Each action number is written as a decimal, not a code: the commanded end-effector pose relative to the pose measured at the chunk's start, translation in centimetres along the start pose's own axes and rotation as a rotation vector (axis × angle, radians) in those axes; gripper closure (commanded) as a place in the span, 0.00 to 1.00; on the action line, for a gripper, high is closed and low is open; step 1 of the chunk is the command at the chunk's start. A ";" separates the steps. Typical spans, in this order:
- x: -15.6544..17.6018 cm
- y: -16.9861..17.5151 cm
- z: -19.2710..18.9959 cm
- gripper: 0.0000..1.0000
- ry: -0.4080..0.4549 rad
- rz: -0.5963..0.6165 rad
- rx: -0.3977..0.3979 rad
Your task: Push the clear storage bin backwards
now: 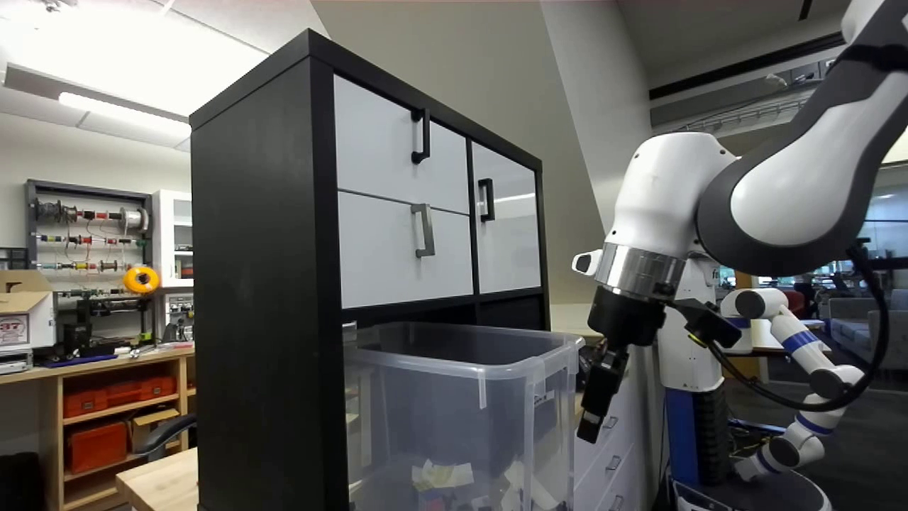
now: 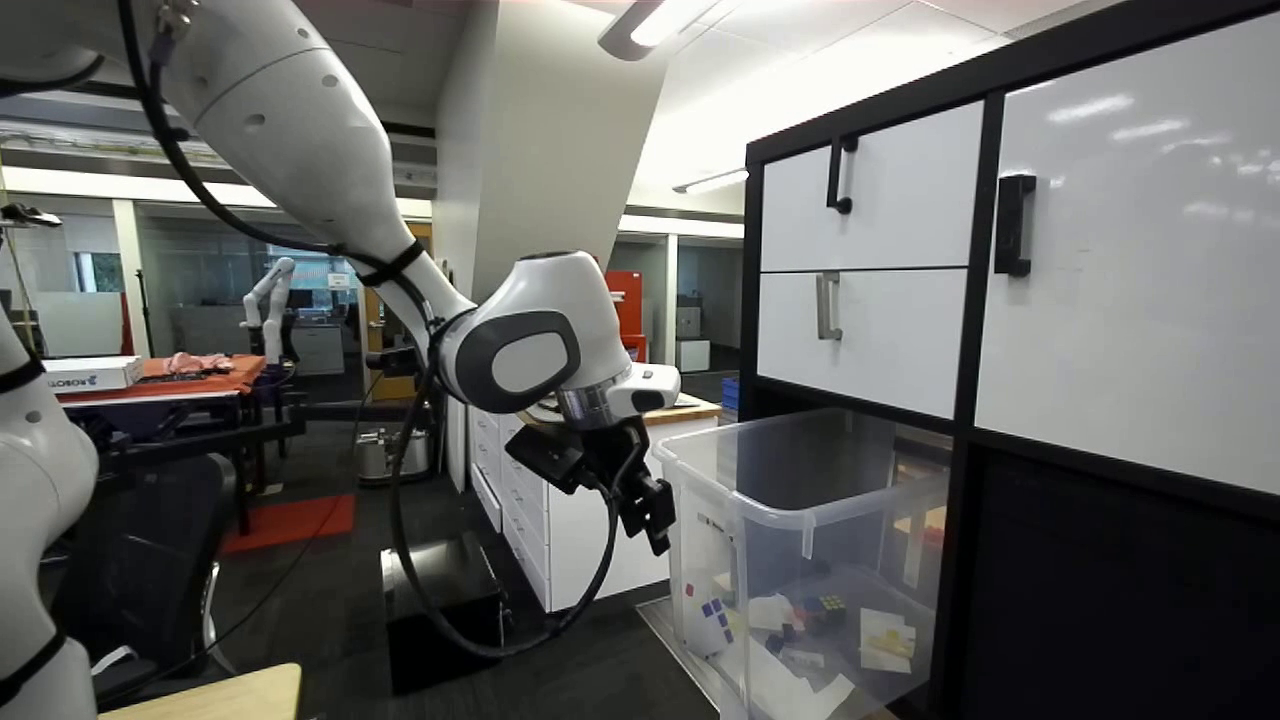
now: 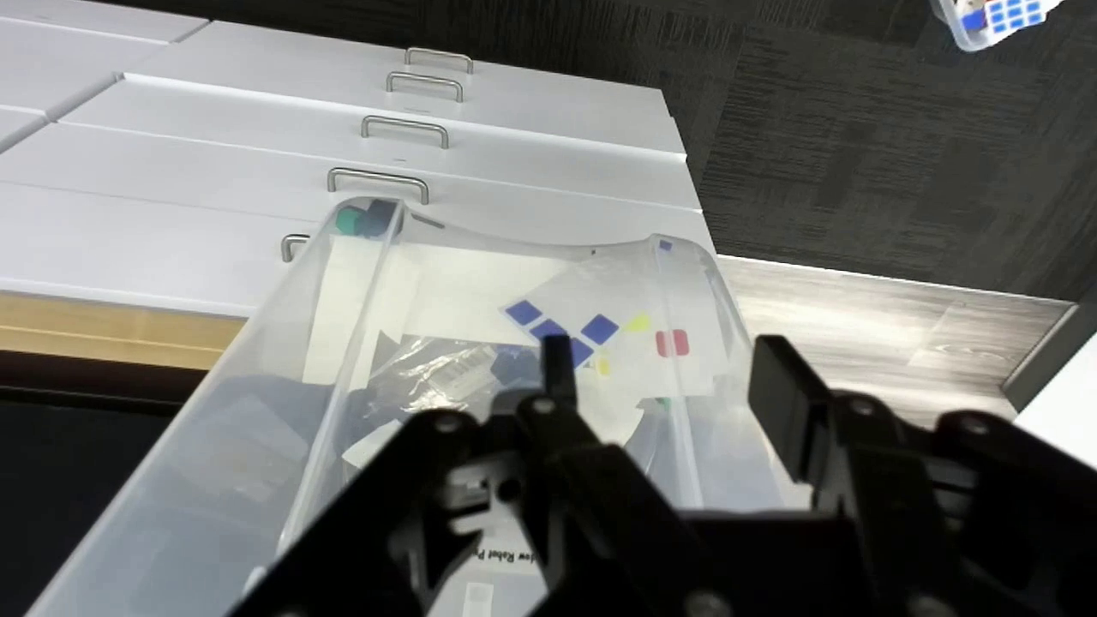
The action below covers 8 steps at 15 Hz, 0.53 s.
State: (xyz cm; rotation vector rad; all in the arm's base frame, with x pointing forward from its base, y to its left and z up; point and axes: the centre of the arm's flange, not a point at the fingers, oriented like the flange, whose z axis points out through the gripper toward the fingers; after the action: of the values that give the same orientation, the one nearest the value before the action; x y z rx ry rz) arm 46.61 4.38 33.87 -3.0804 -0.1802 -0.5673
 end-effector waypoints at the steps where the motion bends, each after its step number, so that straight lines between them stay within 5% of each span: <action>1: 2.0 0.1 0.2 0.73 0.041 0.034 0.013; 5: 3.1 -0.5 -0.3 0.98 0.065 0.048 0.026; 8: 4.1 -0.5 -0.2 1.00 0.084 0.041 0.018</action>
State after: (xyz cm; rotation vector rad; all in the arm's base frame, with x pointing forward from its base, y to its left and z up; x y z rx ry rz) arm 48.90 4.99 35.48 -3.0444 -0.1444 -0.6376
